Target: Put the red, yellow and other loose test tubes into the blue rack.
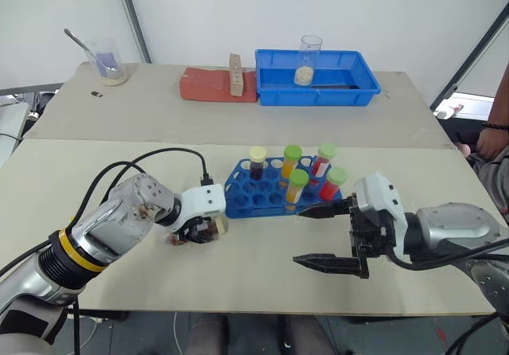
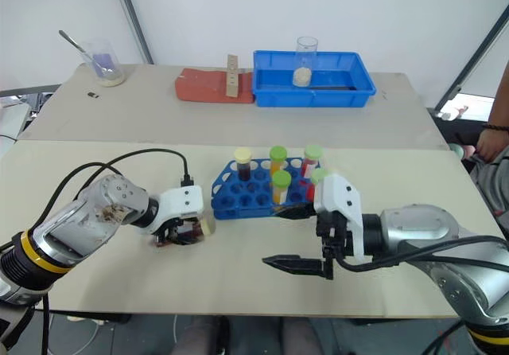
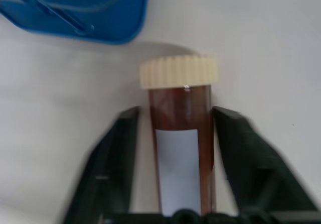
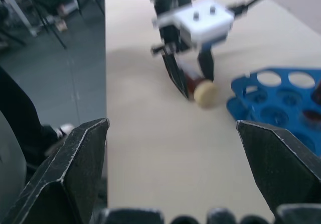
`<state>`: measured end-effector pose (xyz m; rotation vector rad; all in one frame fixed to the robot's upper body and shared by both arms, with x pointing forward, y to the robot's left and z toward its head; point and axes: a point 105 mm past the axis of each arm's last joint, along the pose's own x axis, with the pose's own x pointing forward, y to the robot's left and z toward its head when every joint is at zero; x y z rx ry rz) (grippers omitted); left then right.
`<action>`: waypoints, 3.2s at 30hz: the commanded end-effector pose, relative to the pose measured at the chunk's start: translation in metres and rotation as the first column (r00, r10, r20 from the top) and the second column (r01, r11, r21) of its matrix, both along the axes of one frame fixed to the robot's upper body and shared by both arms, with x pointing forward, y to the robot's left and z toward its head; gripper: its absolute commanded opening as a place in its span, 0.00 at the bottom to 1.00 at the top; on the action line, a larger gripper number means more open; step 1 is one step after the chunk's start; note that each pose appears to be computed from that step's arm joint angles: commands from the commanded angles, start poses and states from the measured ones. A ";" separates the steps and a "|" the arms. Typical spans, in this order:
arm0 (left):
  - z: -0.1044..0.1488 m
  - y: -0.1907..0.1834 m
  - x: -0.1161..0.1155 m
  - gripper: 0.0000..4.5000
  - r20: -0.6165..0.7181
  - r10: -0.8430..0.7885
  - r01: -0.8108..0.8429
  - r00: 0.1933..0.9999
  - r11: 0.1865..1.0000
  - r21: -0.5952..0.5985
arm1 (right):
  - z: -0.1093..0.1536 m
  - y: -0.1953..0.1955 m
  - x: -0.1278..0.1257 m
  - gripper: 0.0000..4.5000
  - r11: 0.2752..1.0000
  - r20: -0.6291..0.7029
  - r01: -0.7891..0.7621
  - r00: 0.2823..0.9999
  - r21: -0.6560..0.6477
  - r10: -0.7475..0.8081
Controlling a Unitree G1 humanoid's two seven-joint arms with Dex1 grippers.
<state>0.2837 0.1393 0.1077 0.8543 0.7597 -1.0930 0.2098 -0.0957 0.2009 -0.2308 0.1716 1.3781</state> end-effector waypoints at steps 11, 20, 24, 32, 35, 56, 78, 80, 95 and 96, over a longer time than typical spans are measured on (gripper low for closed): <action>0.045 0.002 -0.011 0.20 0.036 -0.086 0.092 0.996 0.974 -0.207 | 0.002 -0.010 -0.003 1.00 0.997 0.012 0.024 1.000 -0.070 -0.024; 0.112 -0.027 -0.009 0.20 0.200 -0.061 0.185 0.978 0.700 -0.689 | 0.001 -0.021 0.004 1.00 0.989 0.108 0.136 0.986 -0.060 -0.129; 0.117 -0.043 0.008 0.20 0.269 0.089 0.176 0.959 0.557 -0.811 | 0.006 -0.023 0.009 1.00 0.981 0.124 0.196 0.973 -0.003 -0.194; 0.098 -0.070 0.031 0.20 0.310 0.283 0.174 0.908 0.418 -0.892 | -0.001 -0.027 0.002 1.00 0.978 0.133 0.197 0.973 -0.063 -0.188; 0.089 -0.080 0.033 0.20 0.317 0.290 0.182 0.903 0.408 -0.894 | -0.002 -0.027 0.001 1.00 0.978 0.131 0.198 0.973 -0.068 -0.188; 0.069 -0.107 0.041 0.20 0.330 0.280 0.201 0.901 0.404 -0.892 | -0.005 -0.030 -0.002 1.00 0.969 0.129 0.235 0.966 -0.077 -0.224; 0.066 -0.113 0.047 0.20 0.349 0.345 0.212 0.871 0.376 -0.902 | -0.007 -0.029 -0.002 1.00 0.964 0.134 0.257 0.960 -0.066 -0.246; 0.065 -0.109 0.047 0.20 0.349 0.364 0.208 0.864 0.374 -0.904 | -0.007 -0.029 -0.002 1.00 0.964 0.136 0.257 0.960 -0.065 -0.246; 0.045 -0.088 0.038 0.20 0.314 0.432 0.144 0.845 0.382 -0.913 | -0.006 -0.026 0.001 1.00 0.967 0.143 0.249 0.960 -0.047 -0.240; 0.043 -0.087 0.038 0.20 0.310 0.437 0.138 0.844 0.381 -0.914 | -0.005 -0.025 0.001 1.00 0.967 0.144 0.249 0.960 -0.046 -0.240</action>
